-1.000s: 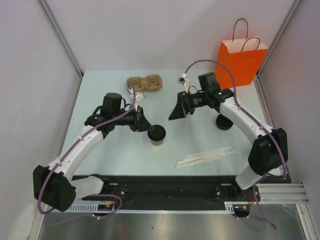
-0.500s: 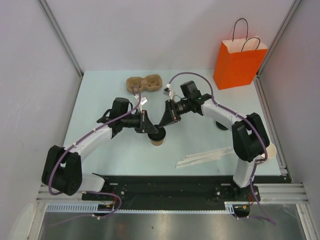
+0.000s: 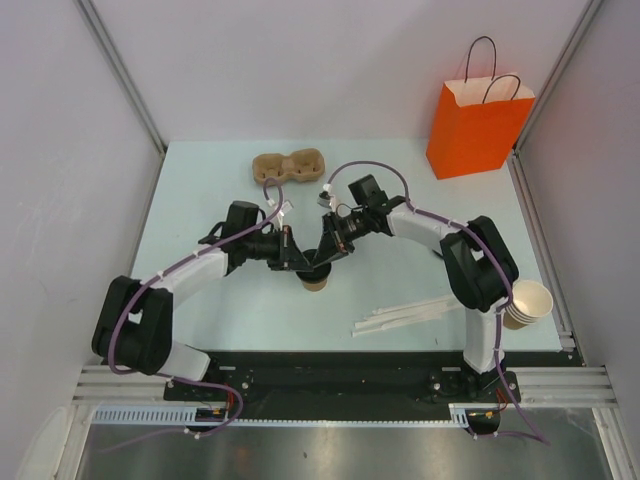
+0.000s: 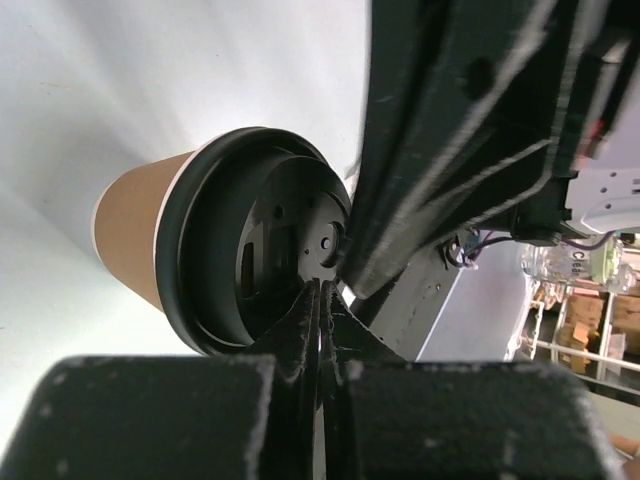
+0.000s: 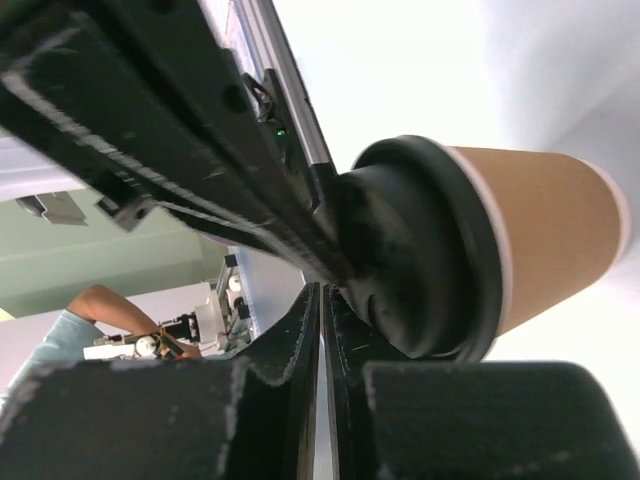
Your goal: Pack the takeout coffee
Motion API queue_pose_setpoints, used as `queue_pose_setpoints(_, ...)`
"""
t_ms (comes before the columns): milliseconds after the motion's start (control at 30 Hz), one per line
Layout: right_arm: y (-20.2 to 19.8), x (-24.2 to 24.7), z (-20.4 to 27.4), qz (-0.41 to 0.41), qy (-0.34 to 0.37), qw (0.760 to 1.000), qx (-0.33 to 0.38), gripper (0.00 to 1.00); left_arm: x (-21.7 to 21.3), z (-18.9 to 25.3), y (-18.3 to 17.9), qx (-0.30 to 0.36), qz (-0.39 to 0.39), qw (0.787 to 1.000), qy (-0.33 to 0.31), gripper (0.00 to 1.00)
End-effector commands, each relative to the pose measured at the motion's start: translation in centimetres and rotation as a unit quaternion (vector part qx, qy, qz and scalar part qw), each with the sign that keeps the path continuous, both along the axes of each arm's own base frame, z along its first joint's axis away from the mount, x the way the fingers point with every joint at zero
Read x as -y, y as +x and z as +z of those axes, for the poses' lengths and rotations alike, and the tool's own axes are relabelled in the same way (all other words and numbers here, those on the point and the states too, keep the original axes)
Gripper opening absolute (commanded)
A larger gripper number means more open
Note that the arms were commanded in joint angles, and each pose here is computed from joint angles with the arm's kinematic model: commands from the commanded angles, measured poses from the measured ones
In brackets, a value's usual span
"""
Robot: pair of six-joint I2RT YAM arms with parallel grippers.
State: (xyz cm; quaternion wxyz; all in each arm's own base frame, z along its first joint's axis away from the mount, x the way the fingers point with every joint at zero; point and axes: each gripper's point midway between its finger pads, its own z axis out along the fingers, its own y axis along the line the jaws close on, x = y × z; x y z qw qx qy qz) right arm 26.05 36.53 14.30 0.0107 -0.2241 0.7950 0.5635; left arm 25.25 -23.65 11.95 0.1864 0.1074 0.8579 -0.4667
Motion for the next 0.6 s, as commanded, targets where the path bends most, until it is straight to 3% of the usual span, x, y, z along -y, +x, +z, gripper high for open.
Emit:
queue_pose_setpoints(0, 0.0, -0.2, -0.9, 0.004, 0.002, 1.0, -0.017, 0.08, -0.7, -1.8, 0.3, -0.015, 0.009, 1.0, 0.016, 0.0)
queue_pose_setpoints(567, 0.8, 1.1, -6.1, -0.03, -0.062, 0.996, -0.057, 0.02, -1.0, -4.8, -0.1, -0.052, 0.011, 0.998, 0.032, 0.0)
